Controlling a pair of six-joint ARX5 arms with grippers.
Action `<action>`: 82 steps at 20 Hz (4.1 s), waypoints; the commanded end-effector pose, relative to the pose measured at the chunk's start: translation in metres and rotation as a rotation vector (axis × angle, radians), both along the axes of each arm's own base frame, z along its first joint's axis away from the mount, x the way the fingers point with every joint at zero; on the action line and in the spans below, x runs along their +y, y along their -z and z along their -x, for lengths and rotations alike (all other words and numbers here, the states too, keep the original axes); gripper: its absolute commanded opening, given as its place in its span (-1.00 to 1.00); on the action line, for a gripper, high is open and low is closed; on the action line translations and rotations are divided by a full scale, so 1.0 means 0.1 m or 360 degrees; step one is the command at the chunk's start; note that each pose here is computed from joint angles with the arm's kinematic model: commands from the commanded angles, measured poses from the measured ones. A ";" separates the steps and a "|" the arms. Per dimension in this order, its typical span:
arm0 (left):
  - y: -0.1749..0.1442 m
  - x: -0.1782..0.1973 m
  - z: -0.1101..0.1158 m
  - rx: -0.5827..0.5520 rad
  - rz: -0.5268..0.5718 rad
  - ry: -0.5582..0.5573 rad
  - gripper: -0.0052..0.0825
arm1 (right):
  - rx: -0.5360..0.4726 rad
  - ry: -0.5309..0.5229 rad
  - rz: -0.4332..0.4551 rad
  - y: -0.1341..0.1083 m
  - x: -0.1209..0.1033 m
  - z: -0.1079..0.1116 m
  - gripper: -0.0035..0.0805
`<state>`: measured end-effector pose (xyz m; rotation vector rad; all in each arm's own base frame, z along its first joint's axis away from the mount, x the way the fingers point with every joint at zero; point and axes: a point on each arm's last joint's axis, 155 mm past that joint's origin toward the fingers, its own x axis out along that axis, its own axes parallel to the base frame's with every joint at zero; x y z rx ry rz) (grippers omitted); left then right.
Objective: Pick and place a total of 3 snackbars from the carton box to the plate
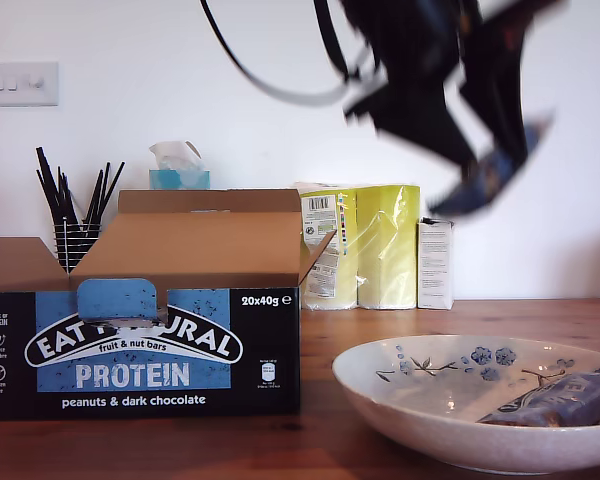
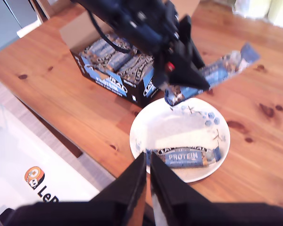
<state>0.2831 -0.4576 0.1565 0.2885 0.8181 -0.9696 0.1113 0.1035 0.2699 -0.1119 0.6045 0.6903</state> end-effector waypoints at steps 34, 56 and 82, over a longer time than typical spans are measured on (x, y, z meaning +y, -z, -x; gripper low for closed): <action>0.29 -0.11 0.32 0.0283 -0.0072 0.0217 -0.94 | -0.0079 0.0079 0.0020 -0.04 -0.09 -0.07 -0.95; -0.47 1.98 -0.60 0.0016 -0.0058 -0.0462 -0.94 | -0.0319 0.0198 -0.0041 -0.35 -0.12 -0.32 -0.95; 0.82 2.66 -0.60 0.0545 -0.0603 -0.1089 0.34 | -0.0377 0.0148 0.0044 -0.34 -0.13 -0.33 -0.95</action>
